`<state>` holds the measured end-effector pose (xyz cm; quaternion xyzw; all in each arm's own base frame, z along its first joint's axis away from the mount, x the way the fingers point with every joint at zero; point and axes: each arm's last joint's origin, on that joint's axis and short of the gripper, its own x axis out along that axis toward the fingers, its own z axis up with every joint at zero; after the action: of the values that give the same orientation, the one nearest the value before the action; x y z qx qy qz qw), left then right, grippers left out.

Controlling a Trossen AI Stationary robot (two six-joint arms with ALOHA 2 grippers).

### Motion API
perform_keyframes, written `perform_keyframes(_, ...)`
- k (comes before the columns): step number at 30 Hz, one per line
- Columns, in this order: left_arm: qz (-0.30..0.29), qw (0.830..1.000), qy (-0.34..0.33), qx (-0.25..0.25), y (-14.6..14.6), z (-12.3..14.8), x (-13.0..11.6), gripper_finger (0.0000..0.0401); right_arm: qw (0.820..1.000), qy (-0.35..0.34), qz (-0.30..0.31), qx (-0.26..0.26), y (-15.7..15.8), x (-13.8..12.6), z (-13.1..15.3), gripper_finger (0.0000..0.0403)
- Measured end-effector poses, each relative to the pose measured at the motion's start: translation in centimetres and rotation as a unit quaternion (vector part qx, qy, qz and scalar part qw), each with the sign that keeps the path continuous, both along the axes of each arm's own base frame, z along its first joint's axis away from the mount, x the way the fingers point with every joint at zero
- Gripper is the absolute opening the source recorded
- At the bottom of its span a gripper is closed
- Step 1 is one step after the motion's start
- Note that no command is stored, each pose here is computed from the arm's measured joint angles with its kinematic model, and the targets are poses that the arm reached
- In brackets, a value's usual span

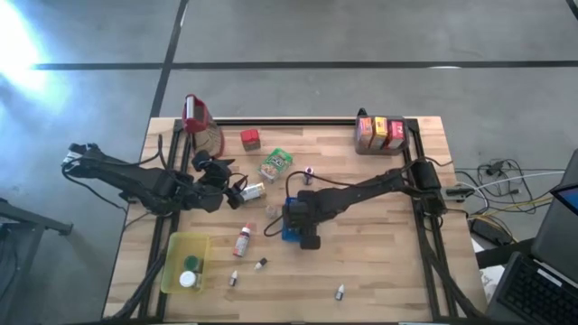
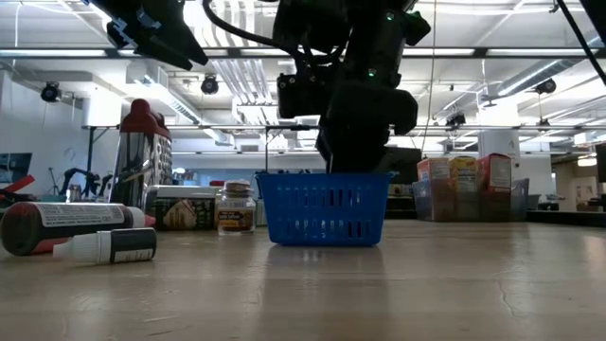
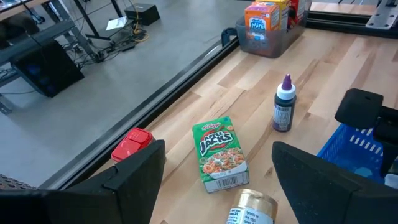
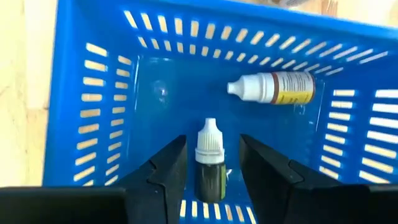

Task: Pick & Place Kitchen Items
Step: Remove the small green food coloring bottle from the blue bin

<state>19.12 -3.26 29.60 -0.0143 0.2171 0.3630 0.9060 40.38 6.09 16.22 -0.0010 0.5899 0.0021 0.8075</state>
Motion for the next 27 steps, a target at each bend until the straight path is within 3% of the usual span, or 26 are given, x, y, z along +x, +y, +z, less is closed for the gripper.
perform_keyframes(14,0.0,1.0,0.0,0.0,0.0,0.0,0.0,0.03,1.0,0.012,-0.005,0.025,-0.57,-0.08,-0.09,0.0103)
perform_keyframes(27,0.0,1.0,0.0,0.0,0.01,0.0,0.0,0.0301,0.999,0.035,-0.007,0.023,-0.56,-0.52,-0.21,0.0159)
